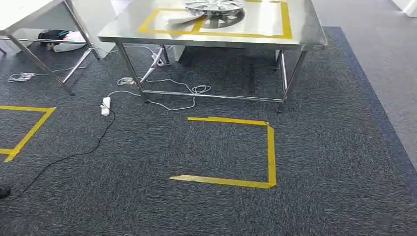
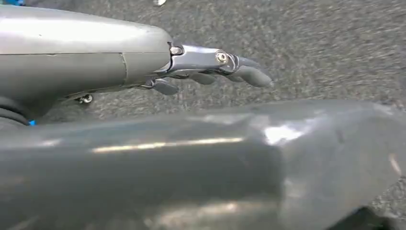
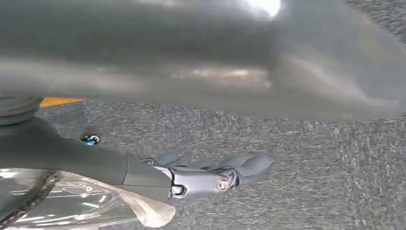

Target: Take the parts from the cabinet and place them on the table.

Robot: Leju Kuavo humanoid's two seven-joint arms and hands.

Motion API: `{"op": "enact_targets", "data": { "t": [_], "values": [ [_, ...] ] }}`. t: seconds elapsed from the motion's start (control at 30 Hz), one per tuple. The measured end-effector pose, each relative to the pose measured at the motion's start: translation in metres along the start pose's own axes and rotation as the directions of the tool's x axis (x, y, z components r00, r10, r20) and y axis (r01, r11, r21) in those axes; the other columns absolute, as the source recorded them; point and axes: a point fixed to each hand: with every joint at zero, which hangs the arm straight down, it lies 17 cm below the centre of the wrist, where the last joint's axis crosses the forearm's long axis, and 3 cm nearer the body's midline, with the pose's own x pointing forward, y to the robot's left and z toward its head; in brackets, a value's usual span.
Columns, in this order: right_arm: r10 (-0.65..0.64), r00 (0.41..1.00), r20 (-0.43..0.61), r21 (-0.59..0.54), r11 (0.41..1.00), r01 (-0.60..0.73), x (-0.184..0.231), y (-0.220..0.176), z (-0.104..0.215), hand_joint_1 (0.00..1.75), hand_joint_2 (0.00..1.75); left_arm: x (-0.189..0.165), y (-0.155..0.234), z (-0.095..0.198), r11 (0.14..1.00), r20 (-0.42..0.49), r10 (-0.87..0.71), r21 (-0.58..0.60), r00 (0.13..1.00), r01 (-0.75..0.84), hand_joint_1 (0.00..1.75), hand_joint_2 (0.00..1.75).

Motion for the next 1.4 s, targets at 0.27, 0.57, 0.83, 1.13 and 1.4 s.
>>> {"op": "enact_targets", "data": {
  "t": [0.27, 0.57, 0.83, 1.13, 1.4],
  "values": [
    [0.0, 1.0, 0.004, -0.007, 1.0, 0.0, 0.0016, -0.0013, -0.0007, 0.0, 0.0, -0.0014, -0.0014, 0.001, 1.0, -0.008, 0.01, 0.001, 1.0, -0.01, 0.0, 0.0],
    [0.006, 1.0, 0.004, -0.015, 1.0, -0.006, 0.0015, -0.003, -0.0011, 0.0, 0.0, -0.0003, -0.0002, 0.0005, 1.0, -0.009, 0.022, 0.007, 1.0, -0.022, 0.0, 0.0],
    [0.005, 1.0, 0.003, -0.019, 1.0, -0.005, 0.0009, -0.0038, -0.0012, 0.0, 0.0, -0.0017, 0.0007, 0.0004, 1.0, -0.015, 0.029, 0.009, 0.999, -0.029, 0.0, 0.0],
    [0.038, 0.999, 0.011, -0.016, 0.999, -0.037, 0.0015, -0.0033, -0.0013, 0.0, 0.0, -0.0028, 0.0021, -0.0001, 1.0, -0.015, 0.016, 0.007, 1.0, -0.016, 0.0, 0.0],
    [0.091, 0.996, 0.02, -0.012, 0.996, -0.091, 0.0022, -0.0011, -0.0008, 0.0, 0.0, -0.0045, 0.0001, -0.0003, 1.0, -0.03, 0.02, -0.01, 0.999, -0.02, 0.0, 0.0]
  ]
}}
